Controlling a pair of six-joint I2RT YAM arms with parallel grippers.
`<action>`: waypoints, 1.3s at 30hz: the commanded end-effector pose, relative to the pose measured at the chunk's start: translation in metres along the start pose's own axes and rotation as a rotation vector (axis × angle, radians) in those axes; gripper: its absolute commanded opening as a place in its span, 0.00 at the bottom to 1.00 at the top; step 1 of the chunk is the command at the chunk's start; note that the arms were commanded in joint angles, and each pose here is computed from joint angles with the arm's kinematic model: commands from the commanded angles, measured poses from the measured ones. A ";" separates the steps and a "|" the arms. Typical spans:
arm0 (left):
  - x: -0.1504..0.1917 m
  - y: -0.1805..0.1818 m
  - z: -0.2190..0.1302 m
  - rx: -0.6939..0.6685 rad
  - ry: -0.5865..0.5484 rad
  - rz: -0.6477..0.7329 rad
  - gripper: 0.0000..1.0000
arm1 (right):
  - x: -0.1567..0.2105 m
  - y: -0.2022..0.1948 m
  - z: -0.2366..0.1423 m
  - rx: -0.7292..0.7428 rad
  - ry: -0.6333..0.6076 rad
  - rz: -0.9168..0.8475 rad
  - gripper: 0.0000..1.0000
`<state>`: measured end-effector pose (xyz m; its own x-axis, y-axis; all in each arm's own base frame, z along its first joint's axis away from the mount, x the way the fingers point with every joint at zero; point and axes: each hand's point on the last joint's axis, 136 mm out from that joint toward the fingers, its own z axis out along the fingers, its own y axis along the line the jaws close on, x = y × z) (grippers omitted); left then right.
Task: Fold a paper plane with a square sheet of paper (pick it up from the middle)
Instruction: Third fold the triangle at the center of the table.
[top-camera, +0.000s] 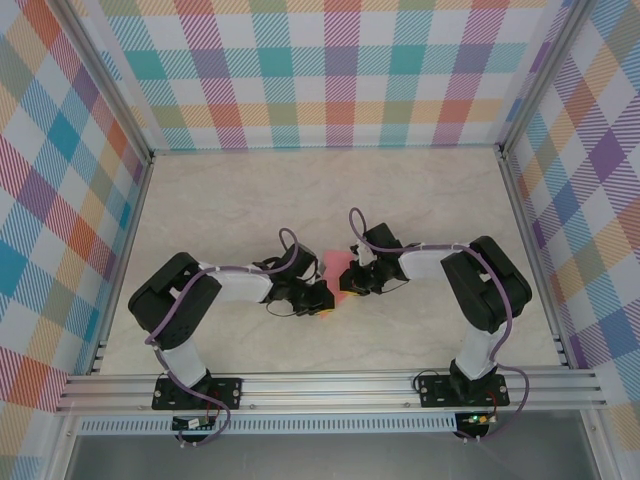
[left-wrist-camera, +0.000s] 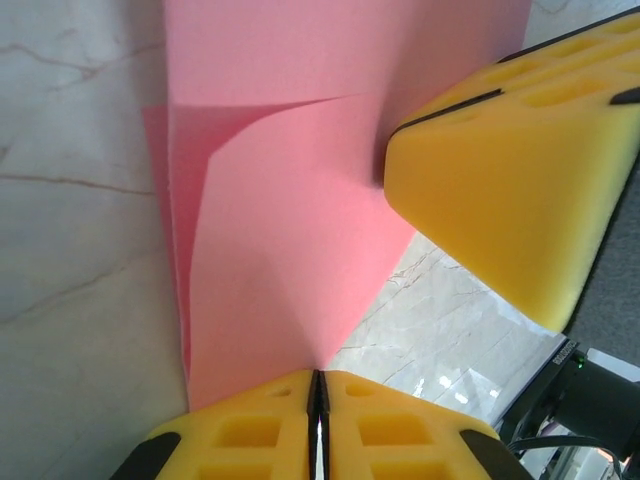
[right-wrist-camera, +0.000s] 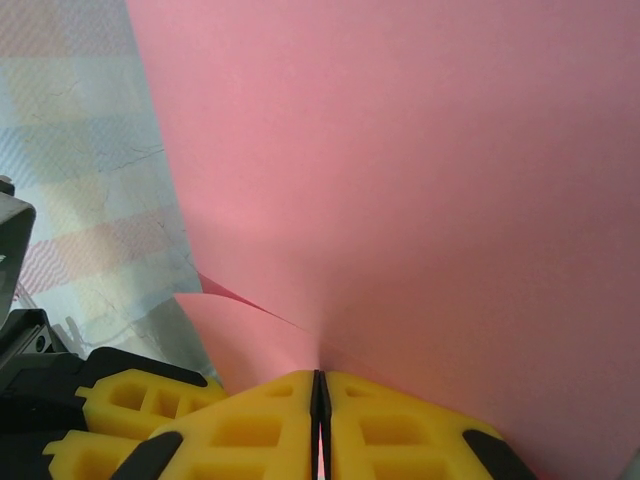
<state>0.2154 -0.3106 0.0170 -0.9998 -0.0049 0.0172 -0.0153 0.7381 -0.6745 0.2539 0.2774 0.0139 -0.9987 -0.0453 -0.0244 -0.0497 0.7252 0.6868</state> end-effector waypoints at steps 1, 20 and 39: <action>0.022 0.031 -0.002 -0.076 0.060 -0.065 0.12 | 0.008 -0.035 0.008 0.137 0.015 0.053 0.12; 0.015 0.002 -0.052 -0.067 -0.069 0.023 0.15 | 0.003 -0.027 0.005 0.119 0.001 0.049 0.14; -0.044 -0.006 -0.027 -0.212 -0.121 0.064 0.09 | -0.004 -0.017 -0.001 0.110 -0.016 0.058 0.15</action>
<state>0.2559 -0.2967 0.0453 -0.9911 -0.0394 -0.1274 0.0313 0.8596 -0.5099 0.2572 0.2765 0.0156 -0.9995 -0.0285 -0.0138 -0.0304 0.7438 0.6678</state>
